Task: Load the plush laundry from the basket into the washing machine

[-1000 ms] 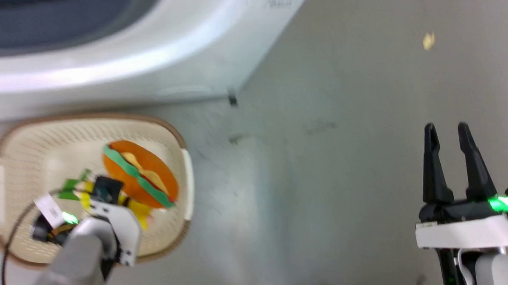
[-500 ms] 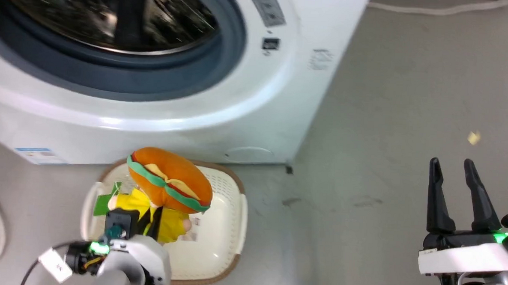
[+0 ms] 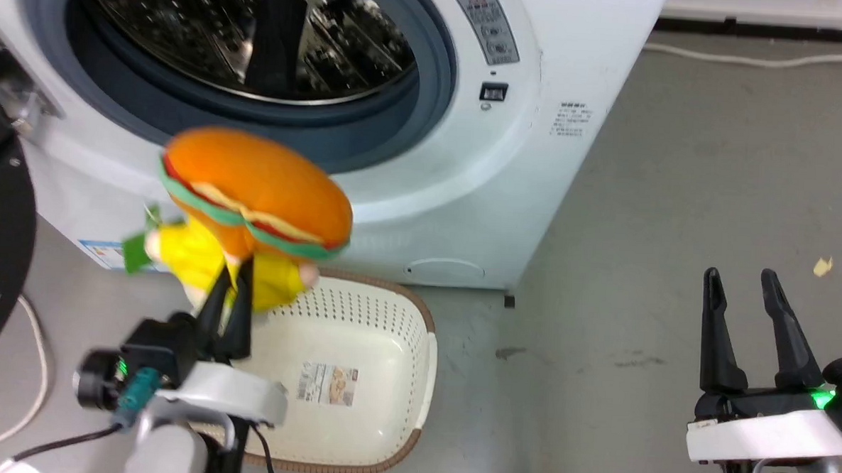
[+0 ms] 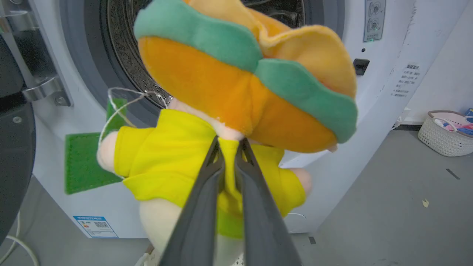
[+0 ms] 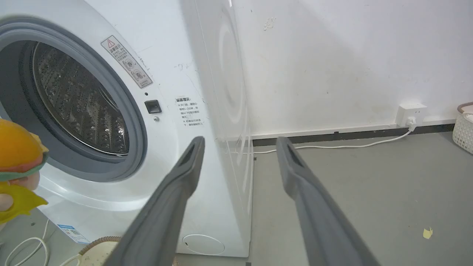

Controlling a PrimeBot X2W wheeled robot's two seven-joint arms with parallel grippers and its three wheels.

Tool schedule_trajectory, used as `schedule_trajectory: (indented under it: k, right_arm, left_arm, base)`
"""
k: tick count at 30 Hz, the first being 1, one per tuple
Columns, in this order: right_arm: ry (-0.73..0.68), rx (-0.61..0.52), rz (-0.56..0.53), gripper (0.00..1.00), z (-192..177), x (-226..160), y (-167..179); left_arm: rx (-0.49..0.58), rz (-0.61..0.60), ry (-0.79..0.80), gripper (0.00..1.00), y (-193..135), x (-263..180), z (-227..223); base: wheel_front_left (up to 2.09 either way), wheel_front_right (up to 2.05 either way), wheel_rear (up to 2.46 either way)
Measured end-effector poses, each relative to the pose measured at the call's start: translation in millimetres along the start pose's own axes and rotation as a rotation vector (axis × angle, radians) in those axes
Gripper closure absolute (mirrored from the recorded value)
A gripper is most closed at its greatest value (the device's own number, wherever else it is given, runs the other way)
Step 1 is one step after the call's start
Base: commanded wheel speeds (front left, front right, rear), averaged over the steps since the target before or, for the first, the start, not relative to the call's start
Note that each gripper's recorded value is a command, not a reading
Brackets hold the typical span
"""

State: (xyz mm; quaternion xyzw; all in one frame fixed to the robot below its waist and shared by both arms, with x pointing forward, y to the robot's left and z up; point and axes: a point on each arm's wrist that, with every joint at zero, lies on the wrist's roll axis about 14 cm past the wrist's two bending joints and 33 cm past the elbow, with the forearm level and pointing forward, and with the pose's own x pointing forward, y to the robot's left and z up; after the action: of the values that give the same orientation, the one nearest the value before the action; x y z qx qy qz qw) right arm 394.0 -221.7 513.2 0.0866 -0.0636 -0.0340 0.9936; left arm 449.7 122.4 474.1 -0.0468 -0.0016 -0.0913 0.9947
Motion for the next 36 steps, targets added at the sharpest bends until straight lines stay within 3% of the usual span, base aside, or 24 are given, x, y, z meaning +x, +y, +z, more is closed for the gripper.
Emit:
schedule_trajectory:
  k: [6, 13, 20, 25, 29, 36]
  right_arm:
    - [0.027, -0.01, -0.005, 0.0, -12.8, 10.1, -2.7]
    - [0.062, 0.004, -0.015, 0.0, -35.9, 34.3, -7.5]
    - [0.11, 0.019, -0.075, 0.0, -61.9, 47.3, -29.8]
    - [0.153, 0.014, -0.129, 0.0, -79.7, 47.4, -49.5]
    - [0.182, 0.008, -0.164, 0.0, -88.0, 42.5, -61.7]
    - [0.228, -0.007, -0.201, 0.0, -100.2, 34.1, -73.5]
  left_arm:
    - [0.059, -0.031, -0.08, 1.0, 5.1, 33.1, 17.4]
    - [0.148, -0.073, -0.084, 1.0, 25.9, 111.0, 17.5]
    - [0.233, -0.103, 0.008, 1.0, 43.0, 195.5, 1.4]
    - [0.317, -0.144, 0.096, 1.0, 35.0, 252.4, -15.9]
    - [0.331, -0.172, 0.24, 1.0, 24.9, 279.3, -57.3]
    - [0.369, -0.151, 0.432, 1.0, 34.8, 309.3, -106.8]
  base:
    - [0.0, 0.0, 0.0]
    - [0.0, 0.0, 0.0]
    - [0.0, 0.0, 0.0]
    - [0.0, 0.0, 0.0]
    - [0.0, 0.0, 0.0]
    - [0.0, 0.0, 0.0]
